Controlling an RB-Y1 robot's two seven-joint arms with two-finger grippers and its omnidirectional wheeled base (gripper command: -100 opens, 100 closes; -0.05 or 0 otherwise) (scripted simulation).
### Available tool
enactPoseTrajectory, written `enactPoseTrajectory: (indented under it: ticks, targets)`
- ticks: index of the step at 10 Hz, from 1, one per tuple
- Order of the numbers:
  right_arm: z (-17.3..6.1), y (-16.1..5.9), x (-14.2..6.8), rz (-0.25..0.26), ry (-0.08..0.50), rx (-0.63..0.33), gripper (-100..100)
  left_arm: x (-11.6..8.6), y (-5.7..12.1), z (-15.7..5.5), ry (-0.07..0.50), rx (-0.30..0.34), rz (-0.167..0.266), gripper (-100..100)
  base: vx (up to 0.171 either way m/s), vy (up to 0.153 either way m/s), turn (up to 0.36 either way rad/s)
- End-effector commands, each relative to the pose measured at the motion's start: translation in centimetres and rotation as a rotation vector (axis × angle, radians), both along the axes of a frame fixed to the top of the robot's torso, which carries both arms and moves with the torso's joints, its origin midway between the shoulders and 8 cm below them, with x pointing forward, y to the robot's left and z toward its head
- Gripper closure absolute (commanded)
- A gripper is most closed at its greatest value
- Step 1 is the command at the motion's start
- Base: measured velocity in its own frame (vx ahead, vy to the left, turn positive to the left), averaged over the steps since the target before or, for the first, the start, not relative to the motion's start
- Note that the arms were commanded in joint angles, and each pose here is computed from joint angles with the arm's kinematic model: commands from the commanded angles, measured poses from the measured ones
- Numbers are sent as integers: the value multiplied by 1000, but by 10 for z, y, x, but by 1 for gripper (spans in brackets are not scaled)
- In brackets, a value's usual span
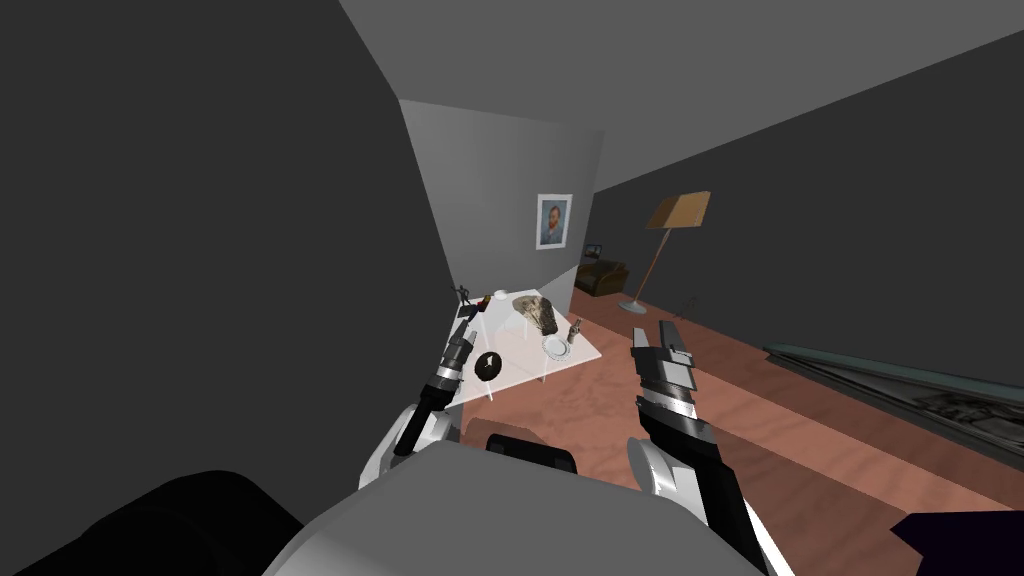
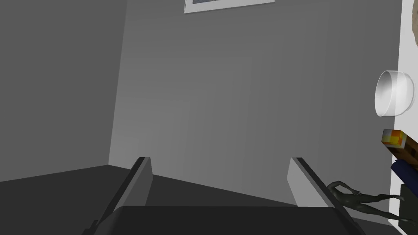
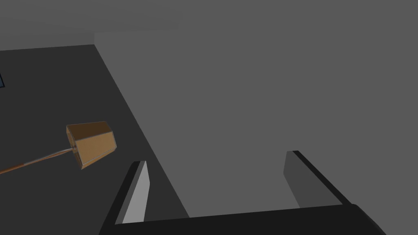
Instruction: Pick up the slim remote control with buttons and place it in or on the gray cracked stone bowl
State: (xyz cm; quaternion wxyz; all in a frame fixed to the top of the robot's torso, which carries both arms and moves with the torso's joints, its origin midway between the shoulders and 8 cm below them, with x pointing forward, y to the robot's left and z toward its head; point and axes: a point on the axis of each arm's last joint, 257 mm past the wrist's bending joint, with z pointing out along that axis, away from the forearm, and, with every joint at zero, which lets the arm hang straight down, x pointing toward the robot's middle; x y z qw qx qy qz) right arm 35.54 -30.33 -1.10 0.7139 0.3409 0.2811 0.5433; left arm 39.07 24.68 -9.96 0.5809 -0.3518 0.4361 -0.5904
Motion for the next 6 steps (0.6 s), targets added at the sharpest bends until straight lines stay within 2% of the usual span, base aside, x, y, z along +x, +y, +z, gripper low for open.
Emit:
enactPoseTrajectory:
  ticks: [1,3,6]
  targets:
    - [0,0,0,0,0,0,0,0,0,0,0,0,0,-100,8,-11,-31]
    - [0,0,0,0,0,0,0,0,0,0,0,0,0,-100,-6,7,21]
    - [0,0,0,0,0,0,0,-8,-6,-25,59,-42,-18,-100,61,-80,-226]
